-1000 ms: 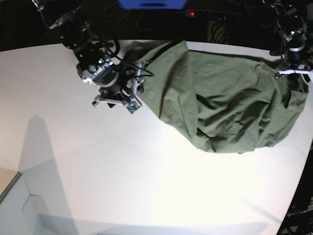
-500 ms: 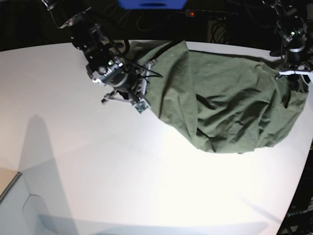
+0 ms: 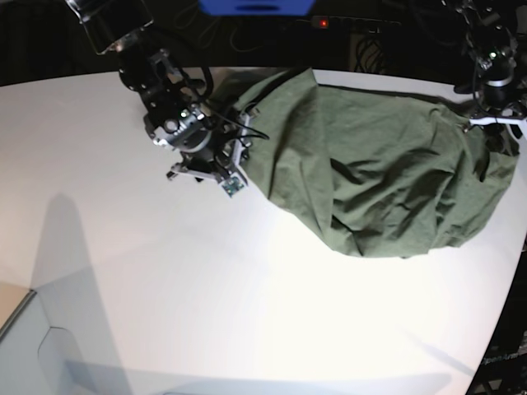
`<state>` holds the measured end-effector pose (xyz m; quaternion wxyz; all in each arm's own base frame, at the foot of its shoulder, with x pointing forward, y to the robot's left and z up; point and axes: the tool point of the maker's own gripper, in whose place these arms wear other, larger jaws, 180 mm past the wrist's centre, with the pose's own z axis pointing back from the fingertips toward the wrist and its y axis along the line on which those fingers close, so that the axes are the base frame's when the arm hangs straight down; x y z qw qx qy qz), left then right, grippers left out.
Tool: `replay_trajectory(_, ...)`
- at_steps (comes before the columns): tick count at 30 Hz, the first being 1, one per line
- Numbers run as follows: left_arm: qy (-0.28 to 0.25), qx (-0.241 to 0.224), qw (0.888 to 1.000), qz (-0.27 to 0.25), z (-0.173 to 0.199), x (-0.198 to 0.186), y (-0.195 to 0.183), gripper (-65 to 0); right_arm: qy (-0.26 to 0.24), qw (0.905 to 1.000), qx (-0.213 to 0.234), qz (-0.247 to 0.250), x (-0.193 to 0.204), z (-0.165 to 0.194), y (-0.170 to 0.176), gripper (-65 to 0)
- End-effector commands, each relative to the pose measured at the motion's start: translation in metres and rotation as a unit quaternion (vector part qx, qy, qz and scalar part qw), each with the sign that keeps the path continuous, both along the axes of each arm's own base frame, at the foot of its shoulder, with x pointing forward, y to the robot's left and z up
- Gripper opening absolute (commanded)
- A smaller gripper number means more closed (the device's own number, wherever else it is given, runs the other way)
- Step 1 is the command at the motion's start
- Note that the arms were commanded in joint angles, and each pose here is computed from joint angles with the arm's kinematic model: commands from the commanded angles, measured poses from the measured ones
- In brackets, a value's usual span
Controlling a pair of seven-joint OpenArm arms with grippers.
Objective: Layout the t-shirt on the table in an organized manner, then fold the t-shirt properly
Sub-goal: 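Pull the grasped edge with the right gripper away from the left gripper, then drag the shirt edge with the right gripper to stretch the shirt out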
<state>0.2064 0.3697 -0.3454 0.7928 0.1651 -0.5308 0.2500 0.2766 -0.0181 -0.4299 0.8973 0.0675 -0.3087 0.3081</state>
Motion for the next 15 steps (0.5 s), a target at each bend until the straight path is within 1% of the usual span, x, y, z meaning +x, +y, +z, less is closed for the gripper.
replay_trajectory(1,-0.018,0.019,1.000,0.001,0.014,0.003,0.007,-36.6,0.016,0.9998,-0.009,0.003,-0.006,-0.005,-0.003,-37.7)
replay_trajectory(4,-0.018,0.019,1.000,0.001,0.014,0.003,0.007,-36.6,0.018,0.9998,-0.009,0.004,-0.007,-0.006,-0.002,-38.5)
replay_trajectory(6,-0.018,0.019,1.000,0.001,0.014,0.003,0.007,-36.6,0.018,0.9998,-0.009,0.005,-0.007,-0.006,-0.002,-41.9)
replay_trajectory(9,-0.018,0.019,1.000,0.001,0.014,0.003,0.007,-36.6,0.021,0.9997,-0.009,0.005,-0.009,-0.007,-0.001,-48.4)
replay_trajectory(12,-0.018,0.019,1.000,0.001,0.014,0.003,0.007,-36.6,0.039,0.9991,-0.018,0.001,-0.013,-0.021,-0.005,-55.1)
replay_trajectory(15,-0.018,0.019,1.000,0.000,0.014,0.003,0.006,-36.6,0.064,0.9975,-0.031,-0.003,-0.020,-0.038,-0.013,-65.0)
